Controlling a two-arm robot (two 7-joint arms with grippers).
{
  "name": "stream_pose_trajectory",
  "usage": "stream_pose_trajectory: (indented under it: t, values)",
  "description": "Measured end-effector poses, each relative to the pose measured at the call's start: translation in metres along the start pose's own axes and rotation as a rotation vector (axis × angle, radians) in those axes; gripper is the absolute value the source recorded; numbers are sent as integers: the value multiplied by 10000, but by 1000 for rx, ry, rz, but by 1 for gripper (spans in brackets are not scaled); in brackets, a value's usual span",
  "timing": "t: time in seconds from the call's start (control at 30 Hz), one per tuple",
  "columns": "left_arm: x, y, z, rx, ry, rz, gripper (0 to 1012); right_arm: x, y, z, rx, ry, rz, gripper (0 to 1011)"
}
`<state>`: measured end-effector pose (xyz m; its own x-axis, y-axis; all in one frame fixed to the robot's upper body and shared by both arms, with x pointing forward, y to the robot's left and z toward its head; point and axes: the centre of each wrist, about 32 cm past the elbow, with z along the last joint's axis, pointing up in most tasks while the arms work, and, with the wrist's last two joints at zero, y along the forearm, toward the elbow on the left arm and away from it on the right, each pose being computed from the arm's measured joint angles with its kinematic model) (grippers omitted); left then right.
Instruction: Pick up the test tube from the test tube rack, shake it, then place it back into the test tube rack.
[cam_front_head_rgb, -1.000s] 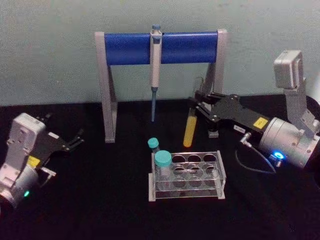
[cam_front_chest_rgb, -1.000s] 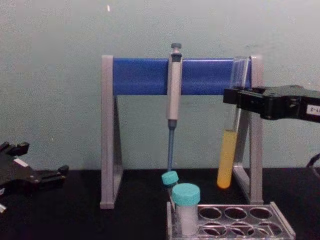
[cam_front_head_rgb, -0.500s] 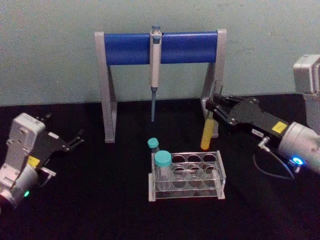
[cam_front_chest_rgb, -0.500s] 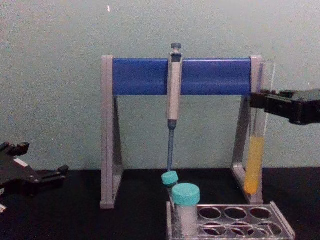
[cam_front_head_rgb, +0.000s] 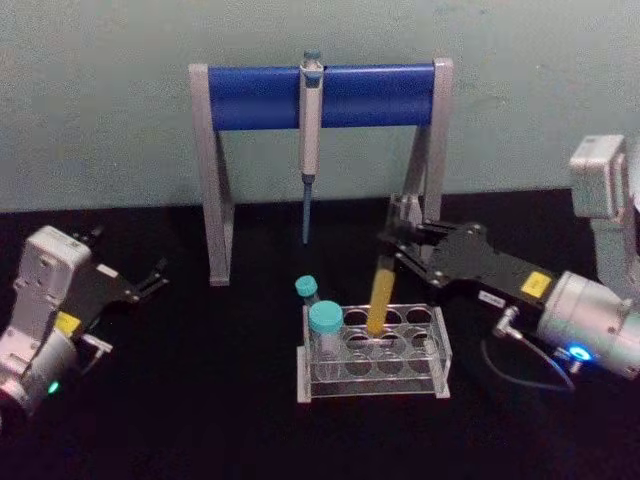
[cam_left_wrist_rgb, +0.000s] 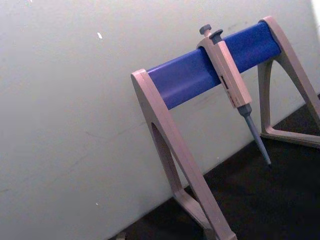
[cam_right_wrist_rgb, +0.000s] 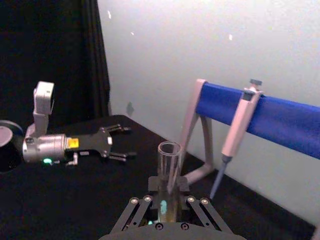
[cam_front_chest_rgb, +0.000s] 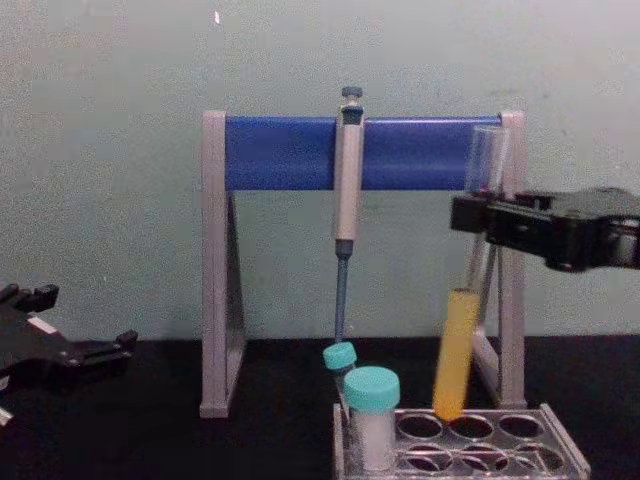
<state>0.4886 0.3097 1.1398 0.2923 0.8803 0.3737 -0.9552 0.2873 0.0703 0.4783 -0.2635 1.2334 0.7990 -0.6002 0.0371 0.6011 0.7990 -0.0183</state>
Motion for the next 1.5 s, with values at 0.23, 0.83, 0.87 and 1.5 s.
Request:
stream_pose_trajectory:
  t: [0.23, 0.83, 0.87, 1.5]
  values:
    - [0, 0, 0, 0, 0, 0, 1001, 52, 188, -9, 45, 10, -17, 229]
    - [0, 0, 0, 0, 0, 0, 1001, 192, 189, -11, 32, -10, -106, 229]
    - [0, 0, 0, 0, 0, 0, 1001, 192, 186, -11, 32, -11, -107, 229]
    - [0, 0, 0, 0, 0, 0, 1001, 184, -38, -7, -20, -35, -150, 229]
